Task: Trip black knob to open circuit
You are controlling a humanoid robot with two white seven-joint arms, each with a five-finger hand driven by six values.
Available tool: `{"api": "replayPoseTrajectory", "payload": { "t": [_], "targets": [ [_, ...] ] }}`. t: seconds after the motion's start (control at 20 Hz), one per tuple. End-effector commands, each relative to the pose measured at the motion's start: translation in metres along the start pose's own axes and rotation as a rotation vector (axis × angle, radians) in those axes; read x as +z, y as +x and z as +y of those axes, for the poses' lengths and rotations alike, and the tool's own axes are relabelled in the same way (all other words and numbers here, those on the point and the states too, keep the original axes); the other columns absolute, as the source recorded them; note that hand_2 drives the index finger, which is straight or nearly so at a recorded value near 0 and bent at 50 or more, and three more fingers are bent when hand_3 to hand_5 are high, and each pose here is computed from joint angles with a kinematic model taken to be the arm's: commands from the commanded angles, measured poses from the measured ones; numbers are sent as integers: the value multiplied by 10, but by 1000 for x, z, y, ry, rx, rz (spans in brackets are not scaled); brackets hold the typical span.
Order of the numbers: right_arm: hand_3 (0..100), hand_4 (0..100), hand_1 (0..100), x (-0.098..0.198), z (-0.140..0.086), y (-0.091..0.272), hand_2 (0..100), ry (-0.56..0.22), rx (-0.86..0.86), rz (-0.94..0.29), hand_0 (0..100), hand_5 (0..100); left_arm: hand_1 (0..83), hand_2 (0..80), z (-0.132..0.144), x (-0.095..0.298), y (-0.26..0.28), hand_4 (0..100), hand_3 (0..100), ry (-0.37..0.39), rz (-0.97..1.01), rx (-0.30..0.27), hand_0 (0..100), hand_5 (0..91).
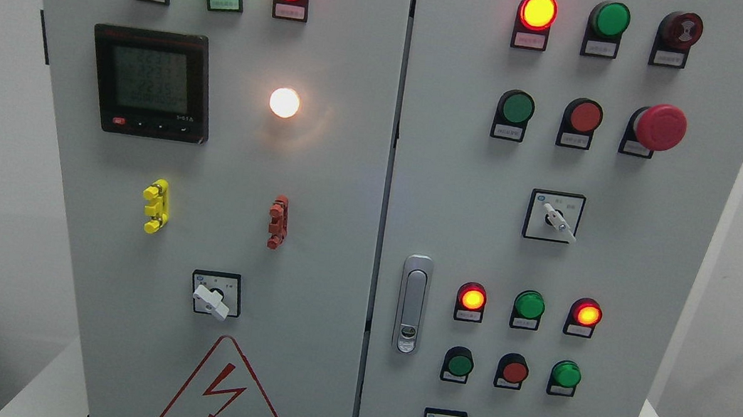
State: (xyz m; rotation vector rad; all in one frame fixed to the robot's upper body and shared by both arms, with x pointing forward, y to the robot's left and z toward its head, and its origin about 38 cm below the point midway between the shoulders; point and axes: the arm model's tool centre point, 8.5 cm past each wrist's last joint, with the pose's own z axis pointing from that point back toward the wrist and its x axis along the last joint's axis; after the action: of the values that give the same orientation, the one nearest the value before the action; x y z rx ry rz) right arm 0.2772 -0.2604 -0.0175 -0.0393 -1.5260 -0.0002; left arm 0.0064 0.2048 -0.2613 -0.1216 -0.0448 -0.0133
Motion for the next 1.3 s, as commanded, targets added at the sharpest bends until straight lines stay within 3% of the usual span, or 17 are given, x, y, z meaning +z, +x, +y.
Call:
{"api": "replayPoseTrajectory", "payload": {
  "t": [0.0, 0.25, 0.65, 0.9, 1.25],
  "targets": [
    [667, 579, 0, -15, -9, 76, 0, -12, -1, -223, 0, 562, 389, 0, 1, -1, 6, 0, 0, 2, -16, -1, 120, 0],
    [730, 706, 0, -19, -10, 94, 0, -9, -24, -267, 0, 698, 389, 0, 1, -1, 6, 0, 0, 2, -16, -1, 120, 0],
    [931, 871, 0, -36, -6, 113, 0, -7, -30, -294, 0, 922, 389, 0, 1, -1, 6, 0, 0, 2, -16, -3, 120, 0],
    [996, 921, 0, -44, -3, 123, 0, -2, -33, -304, 0, 956, 389, 0, 1, -1, 6, 0, 0, 2, -16, -3, 120, 0],
    [1000, 980, 0, -52, -1, 133, 0, -14, -40, -312, 0, 991, 389, 0, 1, -1, 6, 0, 0, 2, -16, -1, 120, 0]
  ]
}}
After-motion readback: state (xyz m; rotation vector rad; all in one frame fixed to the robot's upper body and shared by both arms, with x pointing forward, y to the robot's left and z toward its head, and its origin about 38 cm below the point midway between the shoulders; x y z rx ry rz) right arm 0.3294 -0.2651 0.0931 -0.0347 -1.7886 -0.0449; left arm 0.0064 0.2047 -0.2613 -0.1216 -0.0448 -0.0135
